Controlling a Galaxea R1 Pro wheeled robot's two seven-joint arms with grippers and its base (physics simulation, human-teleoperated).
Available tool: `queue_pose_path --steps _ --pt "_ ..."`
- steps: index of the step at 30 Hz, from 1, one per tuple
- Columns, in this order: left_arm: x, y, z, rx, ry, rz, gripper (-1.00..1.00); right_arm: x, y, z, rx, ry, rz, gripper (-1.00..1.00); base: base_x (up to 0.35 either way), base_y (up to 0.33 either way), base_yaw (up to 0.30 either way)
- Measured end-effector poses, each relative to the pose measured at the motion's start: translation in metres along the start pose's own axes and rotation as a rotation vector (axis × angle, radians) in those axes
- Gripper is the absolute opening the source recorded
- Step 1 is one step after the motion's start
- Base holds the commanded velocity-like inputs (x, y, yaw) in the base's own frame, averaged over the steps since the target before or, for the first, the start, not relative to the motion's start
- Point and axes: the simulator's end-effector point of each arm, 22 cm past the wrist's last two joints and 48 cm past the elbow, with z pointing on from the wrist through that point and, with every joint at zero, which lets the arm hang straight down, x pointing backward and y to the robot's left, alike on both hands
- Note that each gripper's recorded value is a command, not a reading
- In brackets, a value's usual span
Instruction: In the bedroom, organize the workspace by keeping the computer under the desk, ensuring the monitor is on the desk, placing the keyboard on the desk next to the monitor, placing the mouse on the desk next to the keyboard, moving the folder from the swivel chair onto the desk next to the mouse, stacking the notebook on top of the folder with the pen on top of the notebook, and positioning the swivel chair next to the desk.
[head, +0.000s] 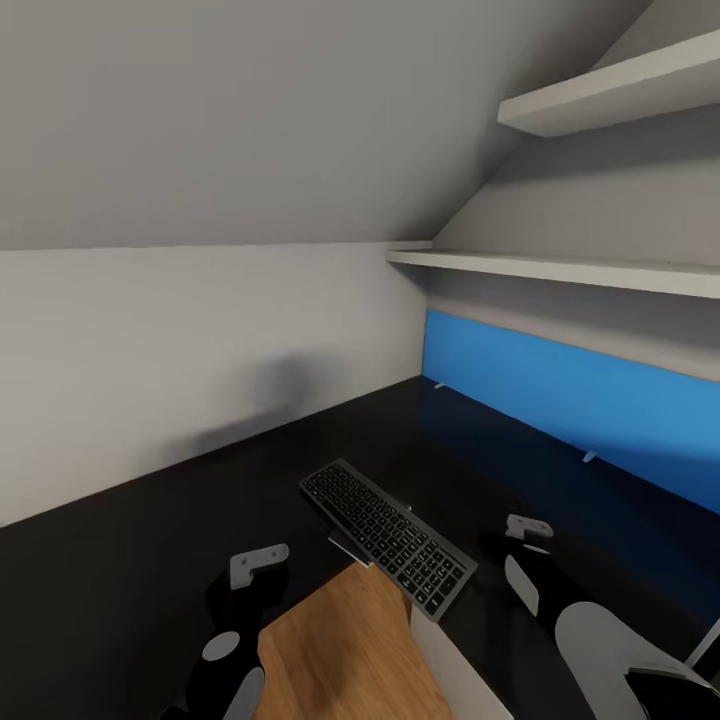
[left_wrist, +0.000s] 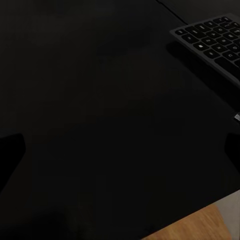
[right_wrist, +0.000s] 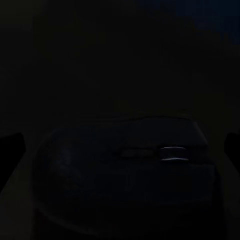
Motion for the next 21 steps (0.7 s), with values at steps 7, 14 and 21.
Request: queue_pose_path --steps 7,14,21 --pt "0.001 0.000 0.001 0.001 -0.001 -0.001 1.00 0.001 0.001 0.001 -0.002 0.000 0.000 1.00 0.000 0.000 0.000" --pt "0.007 0.000 0.003 0.001 -0.001 -0.001 1.00 0.006 0.001 0.005 -0.004 0.000 0.000 1.00 0.000 0.000 0.000" --pt "0.011 0.000 0.005 0.001 -0.001 -0.002 1.00 0.008 0.001 0.008 -0.001 -0.007 -0.015 1.00 0.000 0.000 0.000"
